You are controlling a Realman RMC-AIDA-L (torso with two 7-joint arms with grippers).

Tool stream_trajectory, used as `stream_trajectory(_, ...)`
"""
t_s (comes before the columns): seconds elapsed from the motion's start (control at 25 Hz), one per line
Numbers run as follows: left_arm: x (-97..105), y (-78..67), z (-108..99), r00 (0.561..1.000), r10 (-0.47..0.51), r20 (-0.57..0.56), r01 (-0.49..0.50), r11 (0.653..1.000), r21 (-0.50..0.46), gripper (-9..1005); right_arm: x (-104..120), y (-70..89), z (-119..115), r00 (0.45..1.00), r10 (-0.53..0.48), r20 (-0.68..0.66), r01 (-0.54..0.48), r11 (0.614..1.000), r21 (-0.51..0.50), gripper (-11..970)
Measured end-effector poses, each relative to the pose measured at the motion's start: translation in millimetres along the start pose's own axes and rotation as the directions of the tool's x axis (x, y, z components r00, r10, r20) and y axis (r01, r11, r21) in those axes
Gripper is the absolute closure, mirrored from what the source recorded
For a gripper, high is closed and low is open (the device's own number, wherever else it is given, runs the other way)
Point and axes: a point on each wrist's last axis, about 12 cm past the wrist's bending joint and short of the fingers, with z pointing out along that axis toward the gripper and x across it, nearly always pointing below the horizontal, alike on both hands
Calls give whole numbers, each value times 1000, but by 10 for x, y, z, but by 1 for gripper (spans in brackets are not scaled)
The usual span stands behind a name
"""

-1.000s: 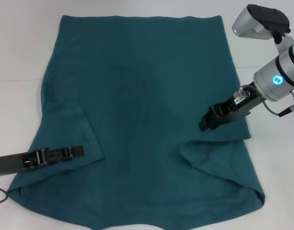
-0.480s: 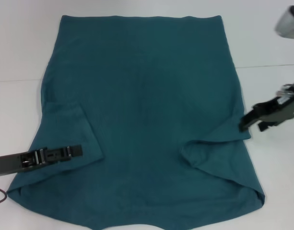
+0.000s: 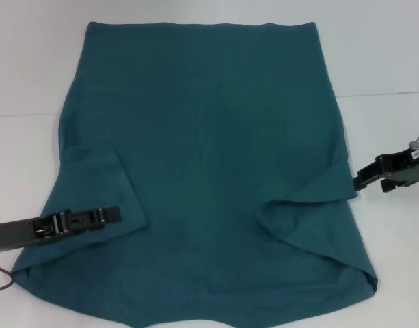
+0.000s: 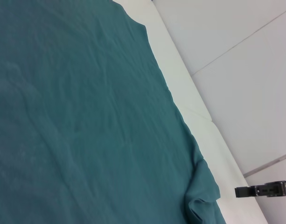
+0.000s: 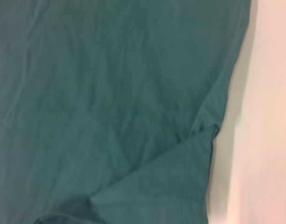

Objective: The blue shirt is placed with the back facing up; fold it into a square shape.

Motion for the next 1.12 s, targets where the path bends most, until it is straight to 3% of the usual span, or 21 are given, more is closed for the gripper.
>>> stream_trajectory(1.12, 8, 19, -29, 1000, -9, 12, 10, 1000, -4, 380, 58, 122, 323, 997, 11, 79, -11, 1000, 7, 317)
